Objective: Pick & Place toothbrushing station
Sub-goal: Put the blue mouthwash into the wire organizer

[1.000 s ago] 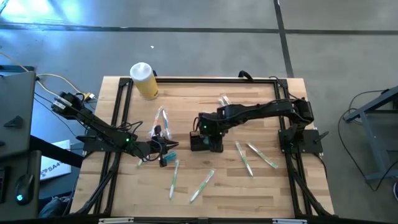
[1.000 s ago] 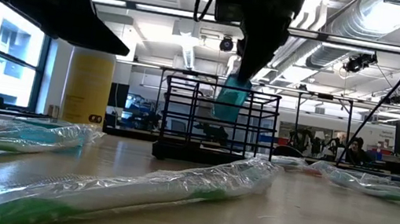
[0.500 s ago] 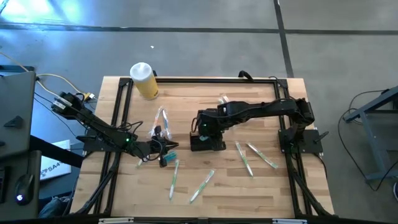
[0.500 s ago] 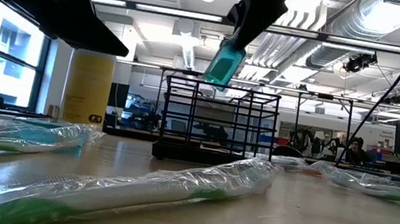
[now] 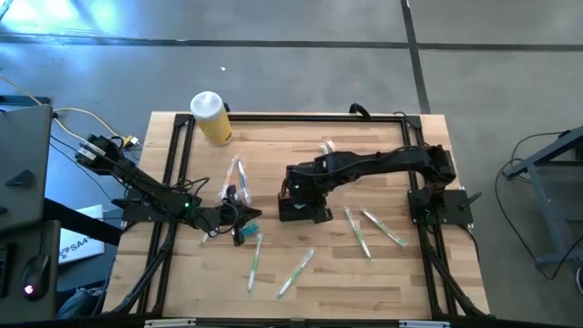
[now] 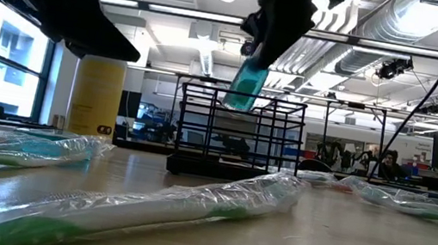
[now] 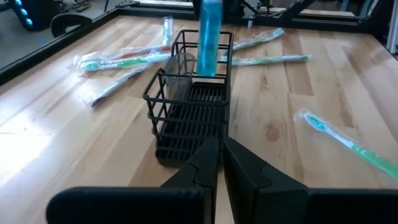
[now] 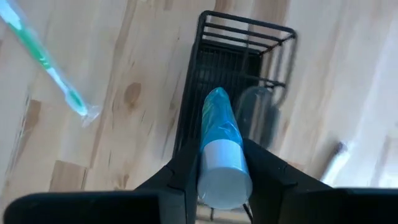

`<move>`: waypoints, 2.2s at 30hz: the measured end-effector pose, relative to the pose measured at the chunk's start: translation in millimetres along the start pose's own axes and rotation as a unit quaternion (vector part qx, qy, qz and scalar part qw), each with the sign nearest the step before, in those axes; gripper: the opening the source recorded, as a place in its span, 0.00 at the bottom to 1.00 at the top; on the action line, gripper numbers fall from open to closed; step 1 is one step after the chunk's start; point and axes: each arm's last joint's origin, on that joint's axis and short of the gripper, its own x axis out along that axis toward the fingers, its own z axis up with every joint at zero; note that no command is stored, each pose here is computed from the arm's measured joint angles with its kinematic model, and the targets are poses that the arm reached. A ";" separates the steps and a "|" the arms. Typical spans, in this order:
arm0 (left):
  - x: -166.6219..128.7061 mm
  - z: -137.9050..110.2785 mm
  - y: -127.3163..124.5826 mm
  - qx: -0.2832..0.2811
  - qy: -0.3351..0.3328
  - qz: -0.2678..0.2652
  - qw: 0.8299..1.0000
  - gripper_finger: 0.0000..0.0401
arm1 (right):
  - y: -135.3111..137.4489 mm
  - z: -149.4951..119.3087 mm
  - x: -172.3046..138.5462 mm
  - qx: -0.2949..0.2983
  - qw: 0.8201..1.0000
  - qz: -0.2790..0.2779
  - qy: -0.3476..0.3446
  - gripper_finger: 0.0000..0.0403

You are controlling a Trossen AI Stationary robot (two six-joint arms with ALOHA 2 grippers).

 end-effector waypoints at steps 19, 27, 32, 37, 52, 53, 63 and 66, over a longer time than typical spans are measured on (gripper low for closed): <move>-0.2 -4.4 -1.3 -0.006 0.031 -0.037 0.999 0.05 | -1.7 3.2 42.2 -0.002 0.999 0.018 0.044 0.22; -0.5 -8.2 -1.5 0.001 0.055 -0.057 0.997 0.05 | -2.3 3.5 54.3 0.009 0.998 0.023 0.054 0.22; -0.6 -8.5 -1.8 -0.004 0.058 -0.062 0.996 0.05 | -2.0 3.8 57.6 0.014 0.998 0.024 0.057 0.22; -0.6 -8.5 -1.8 -0.006 0.058 -0.062 0.996 0.05 | -2.2 3.9 58.9 0.012 0.998 0.025 0.057 0.22; -0.8 -10.9 -0.8 -0.013 0.070 -0.057 0.996 0.05 | -3.8 4.9 68.0 0.003 0.998 0.027 0.060 0.22; -0.8 -10.9 -0.8 -0.014 0.070 -0.057 0.996 0.05 | -3.9 4.9 68.5 0.003 0.998 0.027 0.061 0.22; -0.8 -11.5 -0.6 -0.012 0.073 -0.056 0.996 0.05 | -6.2 4.1 70.4 0.006 0.998 0.029 0.063 0.22; -0.8 -11.5 -0.6 -0.012 0.073 -0.056 0.996 0.05 | -6.4 4.0 70.7 0.006 0.998 0.029 0.063 0.22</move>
